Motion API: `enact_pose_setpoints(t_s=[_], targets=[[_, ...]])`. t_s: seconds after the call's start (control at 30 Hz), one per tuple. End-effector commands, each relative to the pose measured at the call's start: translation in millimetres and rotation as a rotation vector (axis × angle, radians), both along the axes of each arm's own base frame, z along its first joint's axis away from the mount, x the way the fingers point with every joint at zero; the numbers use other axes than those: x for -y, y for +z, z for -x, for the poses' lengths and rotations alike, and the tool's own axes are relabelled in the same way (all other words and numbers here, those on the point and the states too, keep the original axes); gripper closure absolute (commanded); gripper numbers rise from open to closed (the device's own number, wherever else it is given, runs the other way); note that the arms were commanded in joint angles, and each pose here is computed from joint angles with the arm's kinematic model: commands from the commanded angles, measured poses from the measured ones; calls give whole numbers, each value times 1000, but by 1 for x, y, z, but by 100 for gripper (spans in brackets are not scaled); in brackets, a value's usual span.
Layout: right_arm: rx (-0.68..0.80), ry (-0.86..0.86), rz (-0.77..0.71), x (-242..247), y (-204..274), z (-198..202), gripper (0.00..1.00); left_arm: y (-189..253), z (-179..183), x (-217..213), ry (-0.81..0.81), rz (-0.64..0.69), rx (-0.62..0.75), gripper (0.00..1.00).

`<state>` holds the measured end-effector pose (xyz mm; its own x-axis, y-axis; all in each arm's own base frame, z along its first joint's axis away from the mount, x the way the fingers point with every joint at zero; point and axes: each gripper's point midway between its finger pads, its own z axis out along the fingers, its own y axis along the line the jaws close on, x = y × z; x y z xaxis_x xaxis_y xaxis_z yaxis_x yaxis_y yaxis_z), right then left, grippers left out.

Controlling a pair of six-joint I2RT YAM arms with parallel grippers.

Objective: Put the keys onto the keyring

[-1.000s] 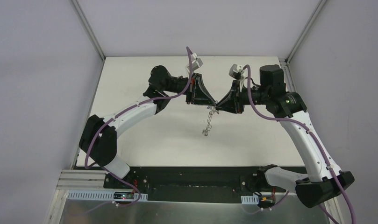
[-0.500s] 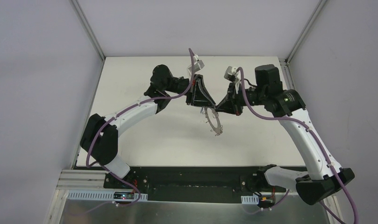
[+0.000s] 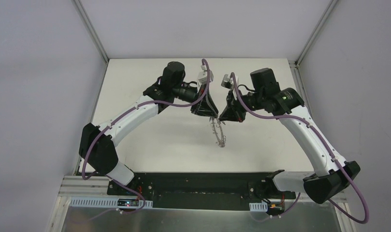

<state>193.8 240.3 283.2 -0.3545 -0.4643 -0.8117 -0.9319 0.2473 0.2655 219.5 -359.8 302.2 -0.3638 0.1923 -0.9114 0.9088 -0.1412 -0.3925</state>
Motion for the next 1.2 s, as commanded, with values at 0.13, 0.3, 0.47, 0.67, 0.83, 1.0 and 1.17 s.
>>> enact_pose_setpoints(t_s=[0.13, 0.3, 0.47, 0.67, 0.83, 1.0, 1.17], targets=[[45, 23, -35, -6, 18, -1, 100, 10, 12, -1, -33, -11, 122, 73], [35, 25, -34, -6, 15, 0, 100, 12, 13, 1, -34, -5, 126, 73], [28, 27, -31, -7, 12, 0, 100, 14, 12, 2, -31, 2, 126, 74], [24, 26, -28, -7, 10, 0, 100, 17, 12, 4, -30, 13, 116, 76], [24, 22, -25, -6, 7, 0, 100, 19, 15, 4, -38, 28, 108, 76], [21, 20, -28, -7, 7, 0, 100, 19, 16, 4, -39, 32, 100, 75], [22, 17, -30, -7, 9, -1, 100, 17, 16, 4, -43, 28, 87, 87]])
